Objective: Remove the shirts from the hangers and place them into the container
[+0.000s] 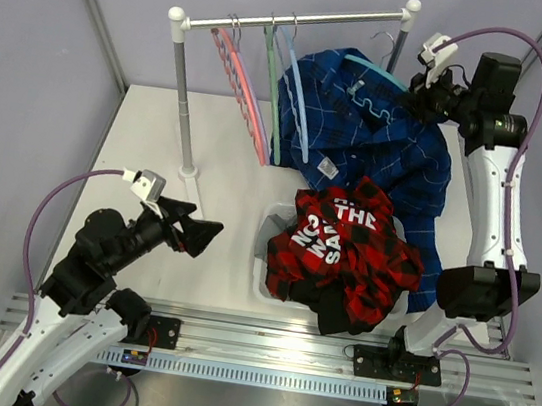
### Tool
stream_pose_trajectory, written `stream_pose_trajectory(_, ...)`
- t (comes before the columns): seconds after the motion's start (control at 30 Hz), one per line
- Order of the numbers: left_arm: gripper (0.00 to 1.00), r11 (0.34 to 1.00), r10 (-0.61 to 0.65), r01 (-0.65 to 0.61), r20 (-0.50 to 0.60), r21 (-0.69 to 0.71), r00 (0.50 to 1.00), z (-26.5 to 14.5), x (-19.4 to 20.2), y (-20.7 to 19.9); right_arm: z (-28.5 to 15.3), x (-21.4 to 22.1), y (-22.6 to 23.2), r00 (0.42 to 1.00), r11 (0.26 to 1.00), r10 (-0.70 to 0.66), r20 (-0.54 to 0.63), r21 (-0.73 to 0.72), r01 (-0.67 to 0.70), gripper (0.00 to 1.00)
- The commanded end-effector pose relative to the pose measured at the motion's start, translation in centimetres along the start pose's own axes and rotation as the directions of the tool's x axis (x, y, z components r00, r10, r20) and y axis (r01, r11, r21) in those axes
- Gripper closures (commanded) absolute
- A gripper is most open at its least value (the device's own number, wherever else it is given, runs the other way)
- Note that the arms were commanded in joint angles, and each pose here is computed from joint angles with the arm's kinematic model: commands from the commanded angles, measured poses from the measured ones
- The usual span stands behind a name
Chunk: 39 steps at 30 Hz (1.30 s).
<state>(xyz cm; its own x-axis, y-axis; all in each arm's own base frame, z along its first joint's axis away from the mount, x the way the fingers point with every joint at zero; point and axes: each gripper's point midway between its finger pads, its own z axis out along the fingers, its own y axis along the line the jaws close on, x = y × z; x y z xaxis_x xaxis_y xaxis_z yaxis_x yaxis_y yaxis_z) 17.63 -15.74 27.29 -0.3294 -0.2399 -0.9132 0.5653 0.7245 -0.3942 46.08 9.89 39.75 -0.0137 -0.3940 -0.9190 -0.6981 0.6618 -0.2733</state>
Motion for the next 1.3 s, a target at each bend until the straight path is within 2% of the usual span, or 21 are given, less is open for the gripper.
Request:
stream_pose_trajectory(0.0, 0.01, 1.000, -0.002, 0.001, 0.038, 0.020, 0.999, 0.7, -0.9, -0.4, -3.1, -1.4, 0.6, 0.985, 0.984, -0.173, -0.004, 0.043, 0.173, 1.00)
stream_pose_trajectory(0.27, 0.01, 0.995, 0.034, -0.036, 0.025, 0.091, 0.999, 1.5, -1.8, -1.7, -5.7, 4.1, 3.2, 0.932, 0.950, -0.312, -0.183, -0.038, 0.311, 1.00)
stream_pose_trajectory(0.43, 0.01, 0.947, 0.213, -0.215, 0.034, 0.237, 0.976, 2.5, -4.3, -4.6, -7.6, 7.3, 6.1, 0.857, 0.886, -0.460, -0.235, -0.193, 0.422, 1.00)
stream_pose_trajectory(0.5, 0.01, 0.907, 0.291, -0.295, 0.061, 0.301, 0.955, 2.7, -5.5, -6.0, -7.9, 7.9, 6.8, 0.838, 0.866, -0.492, -0.236, -0.235, 0.442, 1.00)
stream_pose_trajectory(0.53, 0.01, 0.898, 0.309, -0.305, 0.041, 0.317, 0.950, 3.8, -5.6, -6.0, -8.0, 8.6, 7.3, 0.823, 0.849, -0.516, -0.237, -0.270, 0.455, 1.00)
stream_pose_trajectory(0.57, 0.01, 0.872, 0.344, -0.353, 0.087, 0.339, 0.935, 3.8, -7.5, -7.1, -8.1, 9.0, 7.5, 0.813, 0.836, -0.534, -0.234, -0.290, 0.466, 1.00)
stream_pose_trajectory(0.63, 0.01, 0.831, 0.376, -0.383, 0.101, 0.404, 0.921, 4.5, -8.3, -8.4, -8.3, 9.6, 8.3, 0.781, 0.793, -0.587, -0.212, -0.343, 0.503, 1.00)
stream_pose_trajectory(0.67, 0.01, 0.823, 0.384, -0.380, 0.078, 0.422, 0.920, 5.9, -8.2, -8.5, -8.2, 9.8, 8.6, 0.774, 0.778, -0.603, -0.194, -0.359, 0.516, 1.00)
stream_pose_trajectory(0.7, 0.01, 0.797, 0.411, -0.421, 0.122, 0.433, 0.903, 6.1, -9.9, -9.5, -8.3, 9.8, 8.9, 0.765, 0.760, -0.620, -0.176, -0.375, 0.530, 1.00)
stream_pose_trajectory(0.73, 0.01, 0.786, 0.421, -0.433, 0.131, 0.441, 0.898, 6.6, -10.5, -9.9, -8.4, 9.9, 9.4, 0.743, 0.724, -0.653, -0.147, -0.406, 0.557, 1.00)
stream_pose_trajectory(0.8, 0.01, 0.750, 0.449, -0.459, 0.142, 0.476, 0.882, 8.4, -11.5, -11.4, -8.2, 9.5, 10.0, 0.737, 0.697, -0.669, -0.094, -0.425, 0.578, 1.00)
stream_pose_trajectory(0.87, 0.01, 0.712, 0.476, -0.470, 0.133, 0.522, 0.869, 9.6, -11.0, -12.8, -8.1, 8.6, 10.5, 0.727, 0.665, -0.686, -0.037, -0.438, 0.605, 1.00)
stream_pose_trajectory(0.9, 0.01, 0.693, 0.507, -0.486, 0.120, 0.533, 0.854, 11.2, -10.3, -12.9, -8.2, 8.2, 10.6, 0.718, 0.651, -0.695, -0.016, -0.438, 0.620, 1.00)
stream_pose_trajectory(1.07, 0.01, 0.575, 0.599, -0.589, 0.198, 0.567, 0.776, 13.7, -10.5, -15.6, -8.4, 6.8, 12.1, 0.705, 0.603, -0.706, 0.068, -0.464, 0.648, 1.00)
stream_pose_trajectory(1.1, 0.01, 0.539, 0.636, -0.637, 0.230, 0.551, 0.737, 14.3, -10.5, -15.6, -8.4, 6.6, 12.4, 0.702, 0.596, -0.708, 0.079, -0.466, 0.654, 1.00)
stream_pose_trajectory(1.17, 0.02, 0.497, 0.668, -0.677, 0.259, 0.542, 0.698, 15.9, -9.8, -15.9, -8.4, 6.3, 13.1, 0.691, 0.577, -0.716, 0.096, -0.475, 0.664, 1.00)
stream_pose_trajectory(1.2, 0.02, 0.464, 0.698, -0.719, 0.286, 0.518, 0.656, 16.6, -9.9, -15.7, -8.4, 6.1, 13.3, 0.690, 0.575, -0.716, 0.101, -0.475, 0.666, 1.00)
stream_pose_trajectory(1.27, 0.03, 0.447, 0.721, -0.743, 0.292, 0.498, 0.629, 18.2, -9.7, -15.7, -8.3, 5.7, 13.9, 0.689, 0.568, -0.716, 0.113, -0.478, 0.670, 1.00)
